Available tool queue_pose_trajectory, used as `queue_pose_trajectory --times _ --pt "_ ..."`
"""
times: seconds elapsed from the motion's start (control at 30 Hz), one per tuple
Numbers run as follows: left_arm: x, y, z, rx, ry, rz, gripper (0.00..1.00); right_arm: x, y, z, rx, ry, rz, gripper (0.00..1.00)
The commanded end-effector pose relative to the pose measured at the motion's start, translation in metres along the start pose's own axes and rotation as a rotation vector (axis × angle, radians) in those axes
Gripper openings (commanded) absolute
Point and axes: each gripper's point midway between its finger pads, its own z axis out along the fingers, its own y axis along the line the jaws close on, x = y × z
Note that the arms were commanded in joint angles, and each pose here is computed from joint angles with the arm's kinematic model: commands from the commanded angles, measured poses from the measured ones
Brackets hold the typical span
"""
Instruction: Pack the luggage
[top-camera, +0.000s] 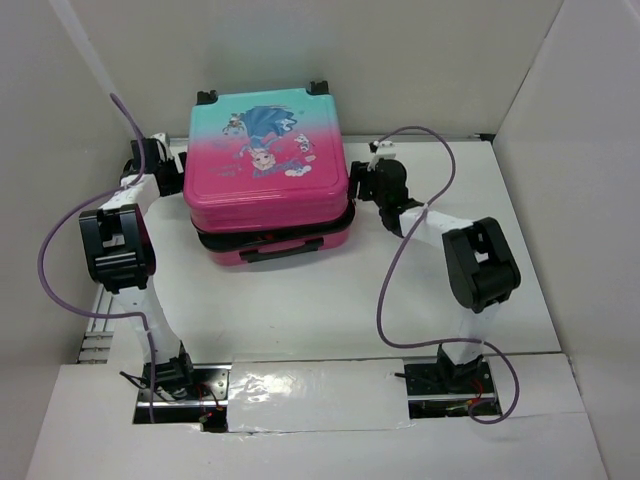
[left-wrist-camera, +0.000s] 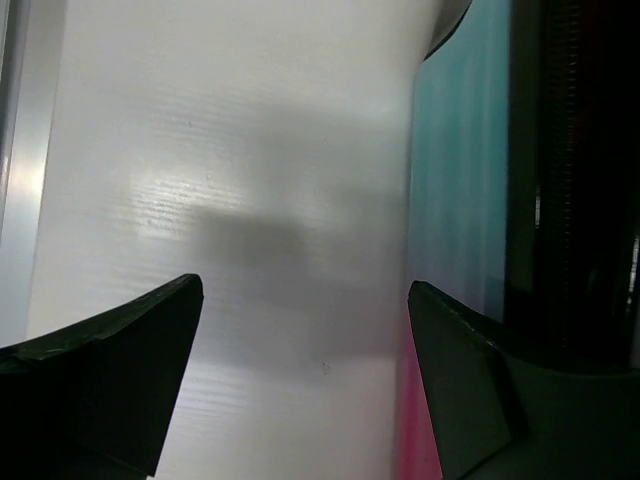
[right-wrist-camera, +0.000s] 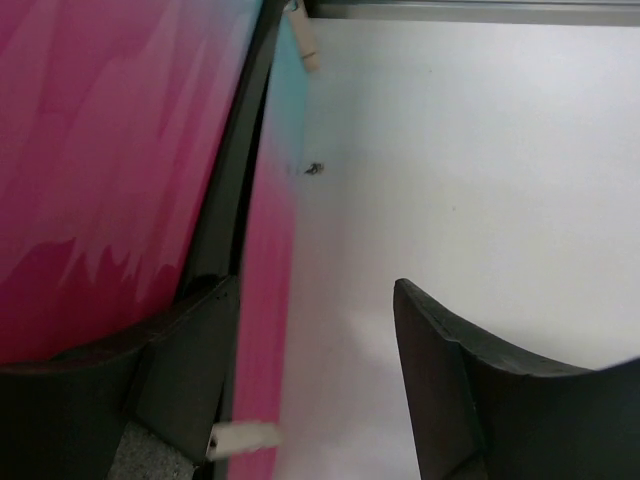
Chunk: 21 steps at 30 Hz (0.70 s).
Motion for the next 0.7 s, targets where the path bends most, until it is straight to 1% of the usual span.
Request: queue_pose_trajectory --times 0.0,0.13,0.17,0.2,0.23,0.27,0.3,0.37,0.4,0.47,0.53,0.57,0.6,0.63,0.67 --pt "-0.010 -0.123 -0.009 0.369 -0.053 0.184 0.96 0.058 0.077 -0.034 -0.227 0.123 -0.102 0.71" --pt "-0.003 -0.137 -0.012 0.444 -0.064 0.217 0.96 0.076 0.097 -0.055 -0.282 0.150 -0.121 0.70" --pt "0.000 -0.146 -0.014 0.472 -0.063 0.247 0.96 0.089 0.104 -0.066 -0.302 0.169 -0.121 0.69" --pt "-0.002 -0.148 -0.015 0.487 -0.072 0.260 0.96 0.087 0.112 -0.070 -0.318 0.163 -0.126 0.69" --pt "0.001 -0.155 -0.016 0.505 -0.070 0.277 0.96 0.094 0.116 -0.076 -0.338 0.172 -0.131 0.69" --pt "-0.001 -0.165 -0.019 0.529 -0.080 0.305 0.96 0.092 0.124 -0.082 -0.357 0.161 -0.125 0.69" --pt "-0.006 -0.166 -0.020 0.530 -0.093 0.316 0.96 0.095 0.130 -0.087 -0.370 0.167 -0.131 0.69" --pt "-0.008 -0.189 -0.025 0.571 -0.105 0.355 0.96 0.104 0.146 -0.098 -0.410 0.176 -0.136 0.69" --pt "-0.005 -0.194 -0.022 0.586 -0.095 0.372 0.96 0.112 0.150 -0.102 -0.418 0.193 -0.132 0.67" --pt "-0.010 -0.207 -0.023 0.602 -0.107 0.387 0.96 0.116 0.165 -0.112 -0.454 0.196 -0.135 0.67" --pt "-0.002 -0.218 -0.019 0.617 -0.085 0.409 0.96 0.125 0.175 -0.121 -0.470 0.217 -0.133 0.66" --pt "-0.006 -0.220 -0.021 0.618 -0.094 0.411 0.96 0.128 0.175 -0.122 -0.456 0.223 -0.140 0.66" --pt "-0.005 -0.223 -0.021 0.614 -0.094 0.416 0.96 0.120 0.175 -0.126 -0.440 0.206 -0.143 0.66" --pt "-0.008 -0.221 -0.022 0.601 -0.107 0.417 0.96 0.127 0.168 -0.130 -0.396 0.243 -0.145 0.66" --pt "-0.002 -0.217 -0.018 0.583 -0.093 0.413 0.96 0.119 0.161 -0.129 -0.346 0.231 -0.149 0.68"
